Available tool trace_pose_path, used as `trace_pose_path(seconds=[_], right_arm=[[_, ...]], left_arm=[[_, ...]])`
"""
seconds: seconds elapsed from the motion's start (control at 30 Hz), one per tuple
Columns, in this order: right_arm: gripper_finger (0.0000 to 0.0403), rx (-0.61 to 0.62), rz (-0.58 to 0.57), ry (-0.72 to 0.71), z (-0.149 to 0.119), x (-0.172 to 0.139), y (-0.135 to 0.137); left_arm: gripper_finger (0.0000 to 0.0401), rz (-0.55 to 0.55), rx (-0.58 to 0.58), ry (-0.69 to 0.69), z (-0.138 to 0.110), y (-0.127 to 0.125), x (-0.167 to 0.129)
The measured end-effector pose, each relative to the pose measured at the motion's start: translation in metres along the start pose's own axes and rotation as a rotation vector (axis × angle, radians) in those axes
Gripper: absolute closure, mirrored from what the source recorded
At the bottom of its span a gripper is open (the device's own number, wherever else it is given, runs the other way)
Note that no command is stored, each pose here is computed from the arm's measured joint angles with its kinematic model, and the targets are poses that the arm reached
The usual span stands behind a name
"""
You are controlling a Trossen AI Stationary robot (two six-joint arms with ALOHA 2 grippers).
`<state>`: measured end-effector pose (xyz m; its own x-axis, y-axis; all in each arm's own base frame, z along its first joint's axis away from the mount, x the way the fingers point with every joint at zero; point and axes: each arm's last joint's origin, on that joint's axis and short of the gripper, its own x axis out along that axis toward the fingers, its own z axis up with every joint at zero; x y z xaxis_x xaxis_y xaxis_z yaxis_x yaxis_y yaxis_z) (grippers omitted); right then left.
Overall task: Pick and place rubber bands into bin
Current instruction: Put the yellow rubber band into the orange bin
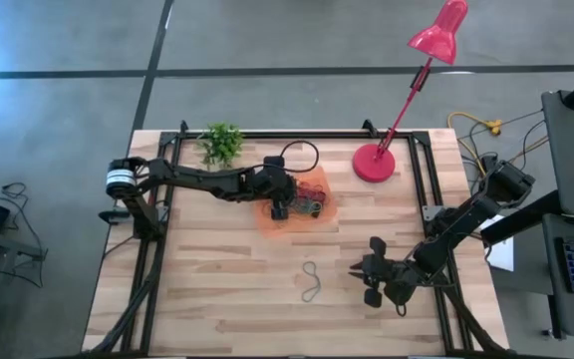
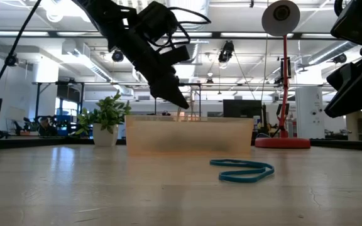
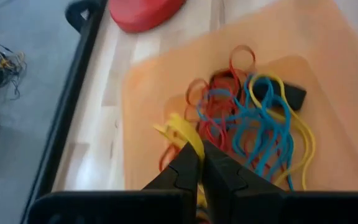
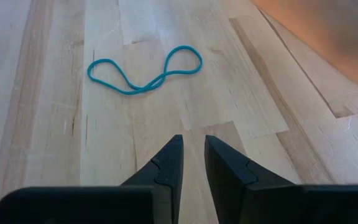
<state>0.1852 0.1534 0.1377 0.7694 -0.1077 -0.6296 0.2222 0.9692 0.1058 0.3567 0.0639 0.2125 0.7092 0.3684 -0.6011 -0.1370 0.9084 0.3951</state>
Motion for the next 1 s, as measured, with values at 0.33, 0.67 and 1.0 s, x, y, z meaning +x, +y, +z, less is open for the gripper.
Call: trace_pose_path(seconds=[0.33,0.67,1.0], right_arm=[[0.0346,-0.005,0.002,-0.002,0.0002,0.0000,0.0002],[0.0346,-0.030,-0.040,-0.078,0.0052,-0.0004,0.0015],[0.0346,-0.024,-0.035,-0.083,0.0064,-0.0006,0.0026]], left_arm=[[0.0401,-0.007,0.006,0.020,-0.0040,-0.0030,0.0051],[0.0401,-0.006,0.006,0.027,-0.0048,-0.0031,0.0057],[0.0355,-0.069,-0.018,0.013,-0.0048,-0.0052,0.0056]])
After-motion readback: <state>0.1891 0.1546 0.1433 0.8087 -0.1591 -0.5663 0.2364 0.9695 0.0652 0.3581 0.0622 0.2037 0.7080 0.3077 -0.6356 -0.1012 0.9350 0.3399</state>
